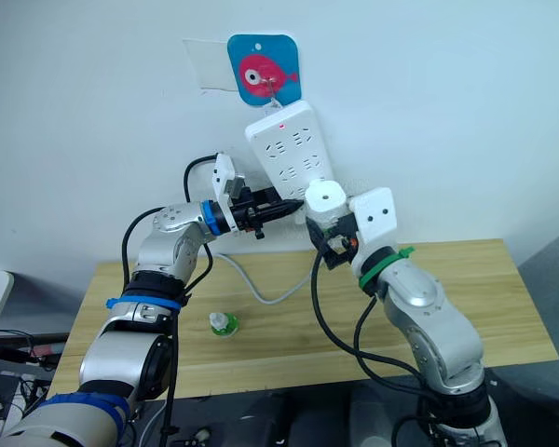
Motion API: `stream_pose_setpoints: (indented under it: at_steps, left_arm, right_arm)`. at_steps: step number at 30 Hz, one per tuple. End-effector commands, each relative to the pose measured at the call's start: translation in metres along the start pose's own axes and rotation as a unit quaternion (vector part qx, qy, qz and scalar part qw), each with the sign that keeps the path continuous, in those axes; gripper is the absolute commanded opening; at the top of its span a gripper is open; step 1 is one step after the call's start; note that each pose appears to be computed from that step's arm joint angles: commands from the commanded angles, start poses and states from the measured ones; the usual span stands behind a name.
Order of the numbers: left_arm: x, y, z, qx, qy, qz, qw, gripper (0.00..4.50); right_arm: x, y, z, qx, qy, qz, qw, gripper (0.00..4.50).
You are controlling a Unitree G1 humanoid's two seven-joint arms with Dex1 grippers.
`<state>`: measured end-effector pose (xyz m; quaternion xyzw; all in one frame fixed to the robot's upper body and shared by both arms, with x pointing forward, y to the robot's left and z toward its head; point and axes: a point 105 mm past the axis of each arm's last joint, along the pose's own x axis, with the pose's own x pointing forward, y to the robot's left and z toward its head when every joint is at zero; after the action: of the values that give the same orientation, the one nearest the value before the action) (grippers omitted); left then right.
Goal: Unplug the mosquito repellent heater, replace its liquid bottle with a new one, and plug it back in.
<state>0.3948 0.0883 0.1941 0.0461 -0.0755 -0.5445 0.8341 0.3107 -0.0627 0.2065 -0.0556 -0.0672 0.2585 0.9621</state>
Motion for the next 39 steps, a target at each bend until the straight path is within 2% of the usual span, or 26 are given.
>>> stream_pose_setpoints:
  at_steps: [1,9,12,14,15,19,22,31,39]
  left_arm:
    - [0.008,-0.001,0.012,0.021,-0.005,-0.009,1.0,1.3]
    - [0.008,-0.001,0.012,0.024,-0.004,-0.008,1.0,1.3]
    - [0.007,0.0,0.013,0.025,-0.004,-0.006,1.0,1.3]
    - [0.007,0.0,0.013,0.025,-0.005,-0.006,1.0,1.3]
    - [0.007,0.0,0.013,0.025,-0.005,-0.006,1.0,1.3]
    - [0.007,0.001,0.012,0.024,-0.003,-0.003,1.0,1.3]
    - [0.007,0.009,0.013,0.002,-0.009,0.024,1.0,1.3]
    - [0.003,0.021,0.012,0.018,-0.001,0.06,0.998,1.3]
    - [0.001,0.019,0.01,0.02,-0.003,0.063,0.998,1.3]
  right_arm:
    - [0.004,0.001,0.015,-0.013,-0.034,-0.007,0.999,4.5]
    - [0.012,-0.007,0.015,-0.017,-0.042,-0.035,0.998,4.5]
    - [0.013,-0.007,0.017,-0.016,-0.048,-0.036,0.998,3.94]
    - [0.013,-0.006,0.018,-0.015,-0.05,-0.035,0.998,3.19]
    - [0.013,-0.006,0.018,-0.016,-0.051,-0.033,0.998,2.95]
    - [0.013,-0.006,0.018,-0.018,-0.053,-0.03,0.998,2.96]
    - [0.011,-0.008,0.019,-0.029,-0.055,-0.032,0.998,2.96]
    - [-0.011,-0.008,0.019,-0.04,-0.045,-0.037,0.998,2.96]
    - [-0.027,-0.005,0.02,-0.029,-0.032,-0.056,0.997,2.96]
